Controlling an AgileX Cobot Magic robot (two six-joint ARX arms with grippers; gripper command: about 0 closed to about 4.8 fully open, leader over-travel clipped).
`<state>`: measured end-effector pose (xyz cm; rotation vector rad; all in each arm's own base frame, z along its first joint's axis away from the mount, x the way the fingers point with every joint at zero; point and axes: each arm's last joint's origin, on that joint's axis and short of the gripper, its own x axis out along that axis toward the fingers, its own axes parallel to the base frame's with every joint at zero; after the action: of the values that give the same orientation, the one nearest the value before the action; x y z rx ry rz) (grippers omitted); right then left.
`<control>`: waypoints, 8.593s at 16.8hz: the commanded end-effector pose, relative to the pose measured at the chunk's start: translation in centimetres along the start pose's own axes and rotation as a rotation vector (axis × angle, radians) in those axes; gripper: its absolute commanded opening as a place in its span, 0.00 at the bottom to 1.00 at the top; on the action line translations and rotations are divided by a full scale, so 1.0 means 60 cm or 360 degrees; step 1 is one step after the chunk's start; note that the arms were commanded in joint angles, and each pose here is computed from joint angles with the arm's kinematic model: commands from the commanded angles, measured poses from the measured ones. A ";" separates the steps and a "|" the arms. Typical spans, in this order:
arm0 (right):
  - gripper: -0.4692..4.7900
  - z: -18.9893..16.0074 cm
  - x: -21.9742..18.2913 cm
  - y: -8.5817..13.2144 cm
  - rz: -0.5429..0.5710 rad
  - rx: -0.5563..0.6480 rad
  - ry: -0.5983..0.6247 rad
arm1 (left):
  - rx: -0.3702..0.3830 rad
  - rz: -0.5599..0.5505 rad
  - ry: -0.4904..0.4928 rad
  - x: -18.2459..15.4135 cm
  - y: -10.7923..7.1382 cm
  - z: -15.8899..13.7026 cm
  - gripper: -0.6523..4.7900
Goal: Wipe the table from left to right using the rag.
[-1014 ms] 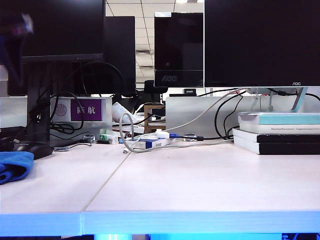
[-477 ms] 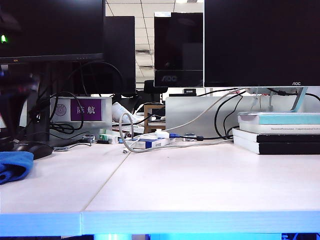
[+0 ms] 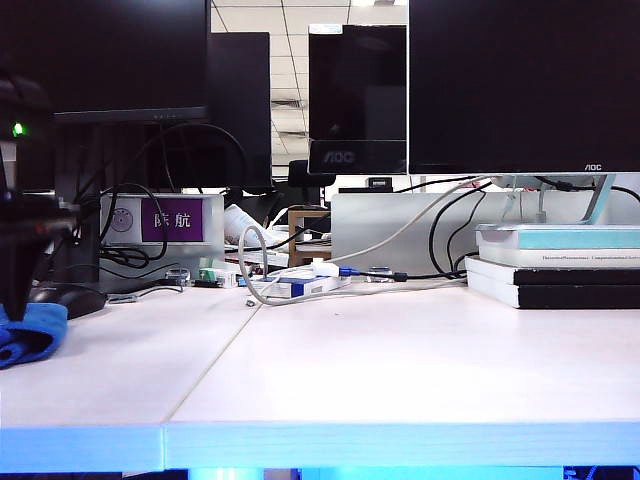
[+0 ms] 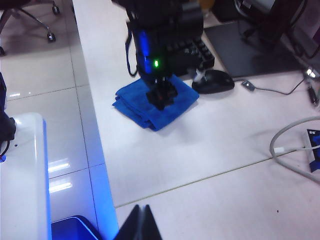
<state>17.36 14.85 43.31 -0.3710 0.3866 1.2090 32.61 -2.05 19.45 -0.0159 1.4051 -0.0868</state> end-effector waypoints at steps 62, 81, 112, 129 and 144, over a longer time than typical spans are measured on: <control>0.08 -0.072 -0.076 0.034 -0.0844 0.0449 0.0905 | 0.1256 -0.0522 0.0065 0.066 -0.478 -0.053 0.11; 0.08 -0.082 -0.193 0.098 -0.1197 0.0634 0.0509 | 0.1423 -0.0656 0.0069 0.092 -0.585 -0.079 0.11; 0.08 -0.087 -0.215 0.110 -0.1327 0.0684 0.0428 | 0.1308 -0.1037 -0.0126 0.107 -0.744 -0.089 0.11; 0.08 -0.093 -0.237 0.119 -0.1516 0.0678 0.0386 | 0.1227 -0.1274 -0.0220 0.115 -0.796 -0.105 0.11; 0.08 -0.105 -0.267 0.109 -0.2159 0.0777 0.0484 | 0.1179 -0.1225 -0.0243 0.127 -0.808 -0.098 0.11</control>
<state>5.75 0.91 44.82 -0.3036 0.5387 -0.2466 25.66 -50.75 14.39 0.0197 1.0689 -1.2345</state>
